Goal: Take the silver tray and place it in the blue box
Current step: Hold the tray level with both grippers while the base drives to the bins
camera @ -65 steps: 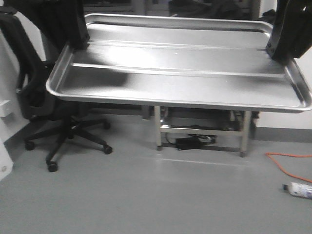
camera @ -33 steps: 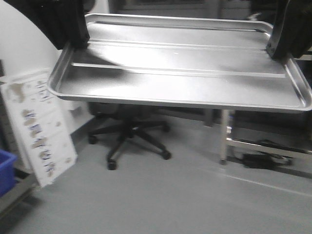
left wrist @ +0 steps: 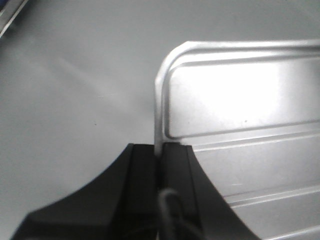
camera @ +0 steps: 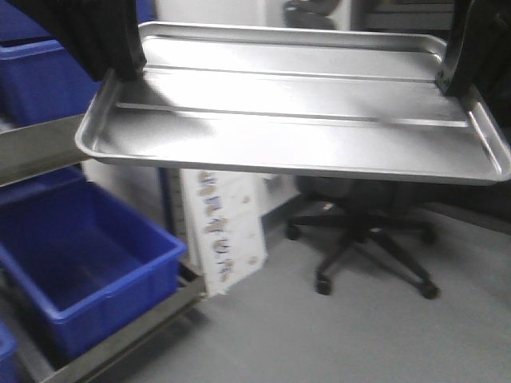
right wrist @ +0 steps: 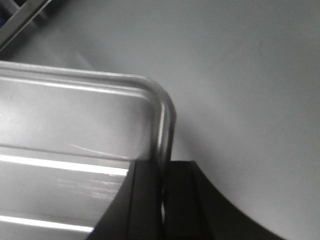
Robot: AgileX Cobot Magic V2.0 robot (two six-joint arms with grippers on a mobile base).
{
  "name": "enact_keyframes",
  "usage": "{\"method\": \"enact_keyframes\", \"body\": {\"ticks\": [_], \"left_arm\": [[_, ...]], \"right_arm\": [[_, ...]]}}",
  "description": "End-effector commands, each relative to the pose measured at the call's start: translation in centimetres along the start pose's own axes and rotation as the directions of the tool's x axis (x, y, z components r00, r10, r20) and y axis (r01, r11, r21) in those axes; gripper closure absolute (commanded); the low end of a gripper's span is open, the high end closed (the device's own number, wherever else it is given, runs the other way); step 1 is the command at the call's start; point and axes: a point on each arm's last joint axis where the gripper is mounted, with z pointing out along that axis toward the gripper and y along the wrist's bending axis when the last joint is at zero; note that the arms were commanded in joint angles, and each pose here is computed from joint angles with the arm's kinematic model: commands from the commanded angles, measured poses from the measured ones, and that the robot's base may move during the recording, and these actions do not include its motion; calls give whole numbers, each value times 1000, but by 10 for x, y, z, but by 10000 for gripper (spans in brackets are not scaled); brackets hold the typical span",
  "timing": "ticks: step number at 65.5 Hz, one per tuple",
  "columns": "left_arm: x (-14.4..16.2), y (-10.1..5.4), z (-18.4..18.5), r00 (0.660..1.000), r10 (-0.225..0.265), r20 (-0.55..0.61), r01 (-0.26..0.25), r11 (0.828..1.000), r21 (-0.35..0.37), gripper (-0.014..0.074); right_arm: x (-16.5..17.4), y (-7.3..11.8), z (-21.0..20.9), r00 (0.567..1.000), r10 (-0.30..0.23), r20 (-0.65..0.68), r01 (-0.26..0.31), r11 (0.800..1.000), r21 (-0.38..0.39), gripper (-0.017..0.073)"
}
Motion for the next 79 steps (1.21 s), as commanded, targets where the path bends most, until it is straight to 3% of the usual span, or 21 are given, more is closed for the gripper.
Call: {"method": "enact_keyframes", "body": {"ticks": [1, 79], "left_arm": [[-6, 9, -19, 998, 18, 67, -16, 999, -35, 699], [-6, 9, -19, 998, 18, 67, -16, 999, -35, 699]], "right_arm": [[-8, -7, -16, 996, -42, 79, 38, 998, 48, 490], [-8, -8, -16, 996, -41, 79, 38, 998, 48, 490]]}}
